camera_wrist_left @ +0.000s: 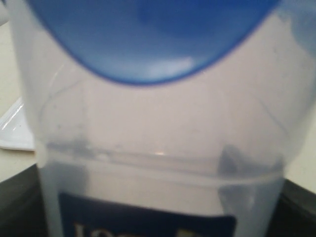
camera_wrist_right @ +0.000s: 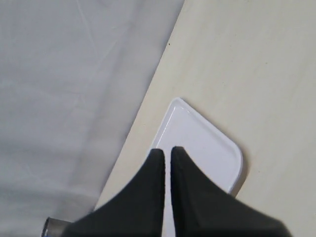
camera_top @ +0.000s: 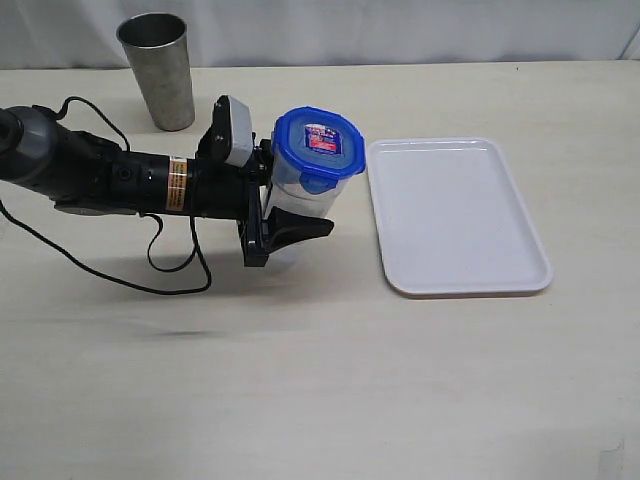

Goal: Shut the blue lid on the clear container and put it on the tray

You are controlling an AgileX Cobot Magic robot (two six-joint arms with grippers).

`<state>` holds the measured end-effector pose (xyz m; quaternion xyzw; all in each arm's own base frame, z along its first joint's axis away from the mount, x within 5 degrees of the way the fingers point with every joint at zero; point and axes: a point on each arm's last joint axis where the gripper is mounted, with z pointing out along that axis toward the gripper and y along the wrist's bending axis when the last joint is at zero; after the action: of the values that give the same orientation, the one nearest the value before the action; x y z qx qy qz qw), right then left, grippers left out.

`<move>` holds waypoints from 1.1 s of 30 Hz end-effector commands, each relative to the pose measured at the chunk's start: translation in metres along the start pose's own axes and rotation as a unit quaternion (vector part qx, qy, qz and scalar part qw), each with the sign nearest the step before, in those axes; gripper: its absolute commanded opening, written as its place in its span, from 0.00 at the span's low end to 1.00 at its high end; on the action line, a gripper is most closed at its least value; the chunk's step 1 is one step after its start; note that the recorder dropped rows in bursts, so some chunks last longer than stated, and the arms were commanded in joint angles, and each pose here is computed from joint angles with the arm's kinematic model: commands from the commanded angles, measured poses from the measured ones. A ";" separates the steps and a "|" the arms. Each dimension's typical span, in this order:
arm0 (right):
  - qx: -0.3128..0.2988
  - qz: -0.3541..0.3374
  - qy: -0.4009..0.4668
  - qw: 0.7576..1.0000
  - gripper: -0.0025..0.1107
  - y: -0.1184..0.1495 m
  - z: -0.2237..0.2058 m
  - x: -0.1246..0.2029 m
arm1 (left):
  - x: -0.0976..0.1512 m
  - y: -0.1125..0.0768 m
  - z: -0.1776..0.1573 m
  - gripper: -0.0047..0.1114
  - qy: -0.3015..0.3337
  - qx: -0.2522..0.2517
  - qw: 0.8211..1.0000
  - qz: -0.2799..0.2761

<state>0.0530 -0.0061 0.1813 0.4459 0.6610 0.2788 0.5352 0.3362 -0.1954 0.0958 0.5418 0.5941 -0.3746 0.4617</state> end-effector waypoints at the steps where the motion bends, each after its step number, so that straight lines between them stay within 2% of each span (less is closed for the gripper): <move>1: 0.003 -0.142 -0.003 0.990 0.06 -0.001 0.000 0.000 | -0.004 0.001 -0.001 0.04 -0.020 -0.005 1.000 -0.007; 5: 0.004 -0.314 -0.002 0.949 0.06 -0.001 0.000 0.000 | -0.004 0.001 -0.001 0.04 -0.020 -0.005 1.000 -0.007; 7: 0.003 -0.358 -0.002 0.934 0.06 -0.001 0.000 0.000 | -0.004 0.001 -0.001 0.04 -0.020 -0.005 1.000 -0.007; 14: 0.003 -0.377 -0.002 0.926 0.06 -0.001 0.000 0.000 | -0.004 0.001 -0.001 0.04 -0.020 -0.006 1.000 -0.008; 18: 0.001 -0.477 -0.004 0.879 0.06 0.000 0.000 0.000 | -0.004 0.001 -0.001 0.04 -0.020 -0.006 1.000 -0.008; 20: -0.002 -0.504 -0.008 0.864 0.06 0.000 0.000 -0.001 | -0.004 0.001 -0.001 0.04 -0.020 -0.006 1.000 -0.008; 29: -0.002 -0.511 -0.009 0.859 0.06 0.000 0.000 -0.001 | -0.004 0.001 -0.001 0.04 -0.020 -0.006 1.000 -0.008; 33: -0.002 -0.536 -0.009 0.844 0.06 0.000 0.000 -0.001 | -0.004 0.001 -0.001 0.04 -0.020 -0.006 1.000 -0.008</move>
<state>0.0530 -0.0061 0.1813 0.0379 0.7964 -0.0395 0.6023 0.3364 -0.1954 0.0960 0.5405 0.5947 -0.3745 0.4626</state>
